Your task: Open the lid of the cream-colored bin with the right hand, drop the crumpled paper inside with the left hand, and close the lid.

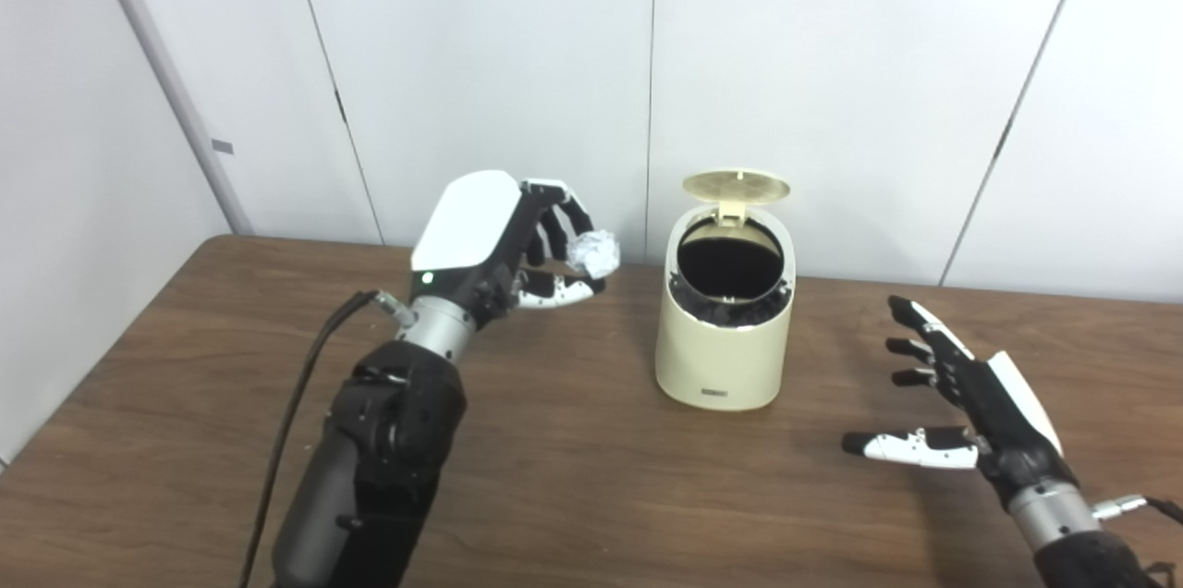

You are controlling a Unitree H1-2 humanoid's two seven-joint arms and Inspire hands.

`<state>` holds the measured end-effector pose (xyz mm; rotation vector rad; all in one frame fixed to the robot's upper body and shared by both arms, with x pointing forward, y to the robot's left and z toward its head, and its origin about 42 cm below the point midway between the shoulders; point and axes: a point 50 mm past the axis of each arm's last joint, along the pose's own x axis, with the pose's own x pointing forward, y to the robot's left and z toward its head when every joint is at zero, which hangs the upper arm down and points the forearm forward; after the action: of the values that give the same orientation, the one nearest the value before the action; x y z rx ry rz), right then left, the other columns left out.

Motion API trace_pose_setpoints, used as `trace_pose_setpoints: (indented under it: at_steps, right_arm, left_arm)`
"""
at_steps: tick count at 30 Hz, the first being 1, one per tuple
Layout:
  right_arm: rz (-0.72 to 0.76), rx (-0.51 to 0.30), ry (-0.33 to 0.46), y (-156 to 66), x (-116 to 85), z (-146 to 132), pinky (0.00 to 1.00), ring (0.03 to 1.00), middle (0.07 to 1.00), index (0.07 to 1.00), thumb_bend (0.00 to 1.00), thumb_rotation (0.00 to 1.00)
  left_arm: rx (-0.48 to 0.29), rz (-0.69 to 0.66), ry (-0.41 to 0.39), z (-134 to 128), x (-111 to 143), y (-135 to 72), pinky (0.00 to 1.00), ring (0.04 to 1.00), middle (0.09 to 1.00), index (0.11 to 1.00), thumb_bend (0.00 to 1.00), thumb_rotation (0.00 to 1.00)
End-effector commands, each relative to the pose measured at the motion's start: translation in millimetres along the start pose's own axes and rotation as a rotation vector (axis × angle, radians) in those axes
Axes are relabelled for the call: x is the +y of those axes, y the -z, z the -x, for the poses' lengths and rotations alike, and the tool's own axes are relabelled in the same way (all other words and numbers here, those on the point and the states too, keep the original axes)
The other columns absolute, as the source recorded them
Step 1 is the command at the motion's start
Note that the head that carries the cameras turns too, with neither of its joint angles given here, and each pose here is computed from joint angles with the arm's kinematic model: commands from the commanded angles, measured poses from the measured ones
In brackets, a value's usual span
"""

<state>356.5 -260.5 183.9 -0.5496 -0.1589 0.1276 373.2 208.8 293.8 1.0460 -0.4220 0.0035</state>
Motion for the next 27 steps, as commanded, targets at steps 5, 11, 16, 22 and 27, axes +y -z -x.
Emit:
trace_pose_setpoints:
  at_steps: [5, 11, 16, 22, 27]
  right_arm:
    - [0.026, -0.078, 0.029, -14, -4, -4, 0.73, 0.849, 0.936, 0.923, 0.79, 0.17]
    - [0.013, -0.069, 0.032, -17, -1, -1, 0.72, 0.854, 0.942, 0.927, 0.78, 0.15]
    - [0.033, -0.064, 0.032, -18, 1, -1, 0.71, 0.842, 0.939, 0.928, 0.78, 0.17]
    - [0.024, -0.052, 0.028, -20, 4, 0, 0.71, 0.850, 0.940, 0.930, 0.78, 0.16]
    - [0.022, -0.053, 0.030, -21, 4, 1, 0.70, 0.854, 0.941, 0.928, 0.78, 0.15]
  left_arm:
    - [-0.056, 0.049, -0.069, -20, 4, -26, 0.23, 0.295, 0.440, 0.501, 0.52, 0.00]
    - [-0.060, 0.080, -0.069, -28, -4, -37, 0.25, 0.319, 0.415, 0.522, 0.52, 0.00]
    - [-0.072, 0.114, -0.069, -34, -8, -47, 0.25, 0.336, 0.430, 0.523, 0.52, 0.00]
    - [-0.092, 0.110, -0.078, -43, -14, -57, 0.18, 0.281, 0.411, 0.517, 0.52, 0.00]
    - [-0.111, 0.108, -0.075, -48, -16, -62, 0.20, 0.294, 0.414, 0.518, 0.52, 0.00]
